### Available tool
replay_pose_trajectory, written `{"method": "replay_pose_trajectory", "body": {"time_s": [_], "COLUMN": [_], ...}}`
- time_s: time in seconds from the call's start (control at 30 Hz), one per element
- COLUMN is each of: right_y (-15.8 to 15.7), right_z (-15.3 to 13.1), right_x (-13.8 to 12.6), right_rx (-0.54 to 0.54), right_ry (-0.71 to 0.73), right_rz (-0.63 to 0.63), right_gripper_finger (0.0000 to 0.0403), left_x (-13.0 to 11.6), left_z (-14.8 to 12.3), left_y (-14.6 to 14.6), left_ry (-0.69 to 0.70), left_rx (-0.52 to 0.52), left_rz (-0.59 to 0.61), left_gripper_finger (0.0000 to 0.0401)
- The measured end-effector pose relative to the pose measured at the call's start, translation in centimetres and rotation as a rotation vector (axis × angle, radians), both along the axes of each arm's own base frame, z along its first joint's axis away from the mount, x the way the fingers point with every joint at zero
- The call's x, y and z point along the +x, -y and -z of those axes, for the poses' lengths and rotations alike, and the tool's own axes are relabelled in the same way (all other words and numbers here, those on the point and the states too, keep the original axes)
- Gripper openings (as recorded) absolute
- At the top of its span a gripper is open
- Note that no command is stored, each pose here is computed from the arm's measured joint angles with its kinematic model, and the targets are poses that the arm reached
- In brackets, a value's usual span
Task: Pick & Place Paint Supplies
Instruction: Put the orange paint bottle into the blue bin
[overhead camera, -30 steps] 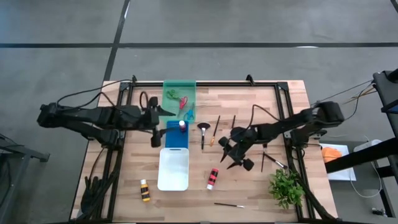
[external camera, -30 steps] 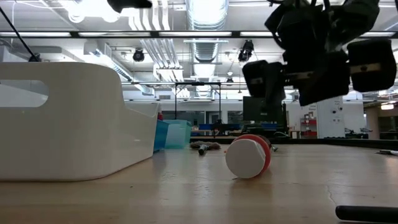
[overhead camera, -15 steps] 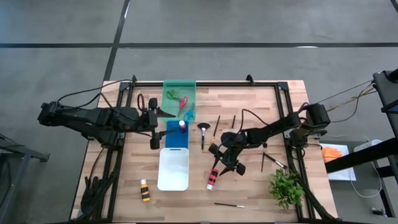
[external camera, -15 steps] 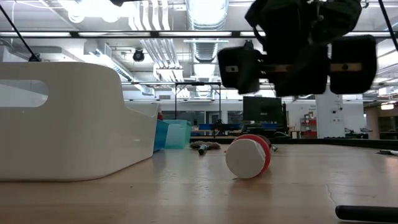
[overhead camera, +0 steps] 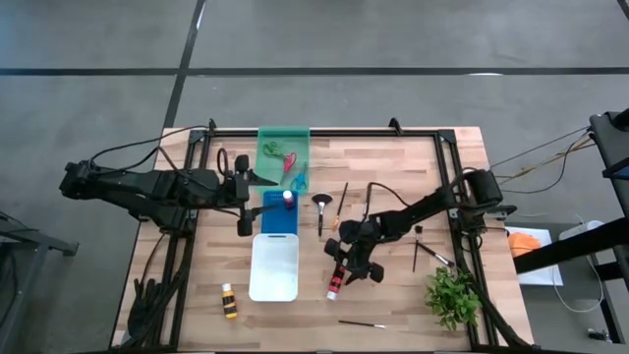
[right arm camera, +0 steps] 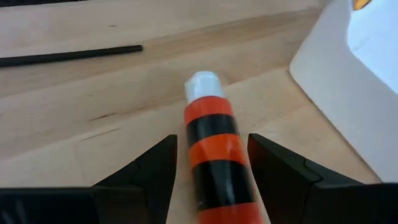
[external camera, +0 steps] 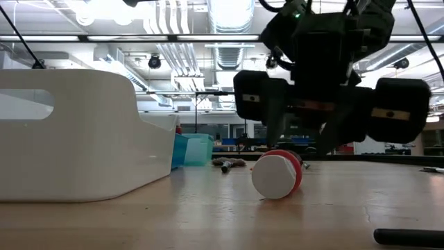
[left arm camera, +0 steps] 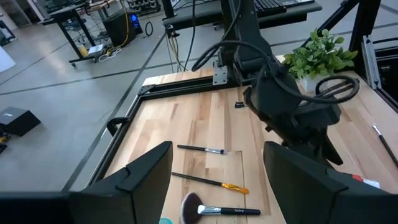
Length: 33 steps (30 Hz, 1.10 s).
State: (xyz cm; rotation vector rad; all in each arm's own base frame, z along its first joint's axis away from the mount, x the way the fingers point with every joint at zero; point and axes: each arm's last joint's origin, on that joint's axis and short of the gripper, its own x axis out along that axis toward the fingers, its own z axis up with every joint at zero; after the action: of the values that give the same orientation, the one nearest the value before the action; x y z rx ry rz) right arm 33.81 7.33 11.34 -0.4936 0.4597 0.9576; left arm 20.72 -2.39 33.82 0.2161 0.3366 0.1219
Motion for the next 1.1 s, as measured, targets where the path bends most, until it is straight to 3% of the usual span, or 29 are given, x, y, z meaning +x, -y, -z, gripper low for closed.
{"method": "replay_pose_trajectory", "body": {"time_s": [0.6,0.93,1.1], "right_y": [0.2,0.2,0.4], "right_z": [2.1,1.5,0.1], "right_x": [0.0,-0.4,-1.1], "right_rx": [-0.041,-0.039,-0.016], "right_ry": [-0.076,-0.115,-0.187], "right_rz": [0.036,0.052,0.092], "right_gripper_finger": [0.0195,0.0121,0.0121], "left_x": [0.0,0.0,0.1], "left_z": [0.0,0.0,-0.2], "left_y": [0.1,0.1,0.5], "left_ry": [0.002,-0.001,0.029], "left_rx": [-0.006,-0.010,-0.019], "left_rz": [0.009,0.010,0.030], "left_gripper_finger": [0.0260,0.0260,0.0260]}}
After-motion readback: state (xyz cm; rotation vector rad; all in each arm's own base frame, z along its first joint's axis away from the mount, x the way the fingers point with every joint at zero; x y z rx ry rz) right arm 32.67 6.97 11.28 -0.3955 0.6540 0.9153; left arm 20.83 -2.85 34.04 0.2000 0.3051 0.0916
